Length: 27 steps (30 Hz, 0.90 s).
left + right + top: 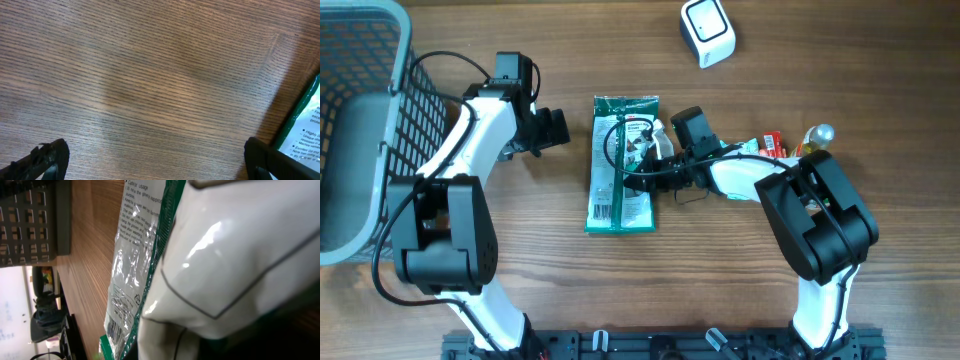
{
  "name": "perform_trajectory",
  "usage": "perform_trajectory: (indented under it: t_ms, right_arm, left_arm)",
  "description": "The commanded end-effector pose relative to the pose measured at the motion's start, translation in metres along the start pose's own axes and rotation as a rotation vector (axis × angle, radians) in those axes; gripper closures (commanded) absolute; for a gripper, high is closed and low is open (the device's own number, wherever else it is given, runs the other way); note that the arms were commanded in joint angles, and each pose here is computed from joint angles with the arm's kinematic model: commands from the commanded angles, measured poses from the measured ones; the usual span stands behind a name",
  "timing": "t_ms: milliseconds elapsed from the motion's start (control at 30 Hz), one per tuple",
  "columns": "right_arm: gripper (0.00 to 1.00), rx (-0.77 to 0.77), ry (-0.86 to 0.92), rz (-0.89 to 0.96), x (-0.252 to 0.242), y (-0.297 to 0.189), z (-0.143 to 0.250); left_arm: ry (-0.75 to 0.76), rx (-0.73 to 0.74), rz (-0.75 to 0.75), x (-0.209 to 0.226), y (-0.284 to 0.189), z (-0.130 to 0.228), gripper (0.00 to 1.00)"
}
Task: Scan the item barcode
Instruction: 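Lift the gloves packet with the right gripper up to the white scanner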
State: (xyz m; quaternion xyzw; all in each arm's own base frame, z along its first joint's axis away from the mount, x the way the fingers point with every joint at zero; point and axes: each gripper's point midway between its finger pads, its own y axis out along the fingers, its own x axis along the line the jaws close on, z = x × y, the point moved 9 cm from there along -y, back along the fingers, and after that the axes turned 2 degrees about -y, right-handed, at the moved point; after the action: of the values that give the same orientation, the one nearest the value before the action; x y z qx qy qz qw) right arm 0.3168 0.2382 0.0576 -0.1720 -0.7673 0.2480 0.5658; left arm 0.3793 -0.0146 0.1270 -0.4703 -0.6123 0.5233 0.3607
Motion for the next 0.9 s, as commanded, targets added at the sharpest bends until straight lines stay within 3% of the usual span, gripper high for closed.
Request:
perform_trajectory:
  t_ms: [0, 300, 467, 867]
  right_arm:
    - [0.96, 0.019, -0.003, -0.004, -0.006, 0.003, 0.005]
    - [0.96, -0.001, -0.021, -0.013, -0.001, 0.000, -0.002]
    - [0.96, -0.066, -0.129, -0.005, 0.038, -0.026, -0.026]
    - [0.96, -0.071, -0.526, 0.504, 0.177, -0.168, -0.081]
  left_arm:
    - [-0.002, -0.032, -0.006, 0.000, -0.007, -0.004, 0.00]
    - [-0.002, -0.032, -0.006, 0.000, -0.007, -0.004, 0.00]
    - [-0.002, -0.032, -0.006, 0.000, -0.007, -0.004, 0.00]
    - [-0.002, -0.032, -0.006, 0.000, -0.007, -0.004, 0.00]
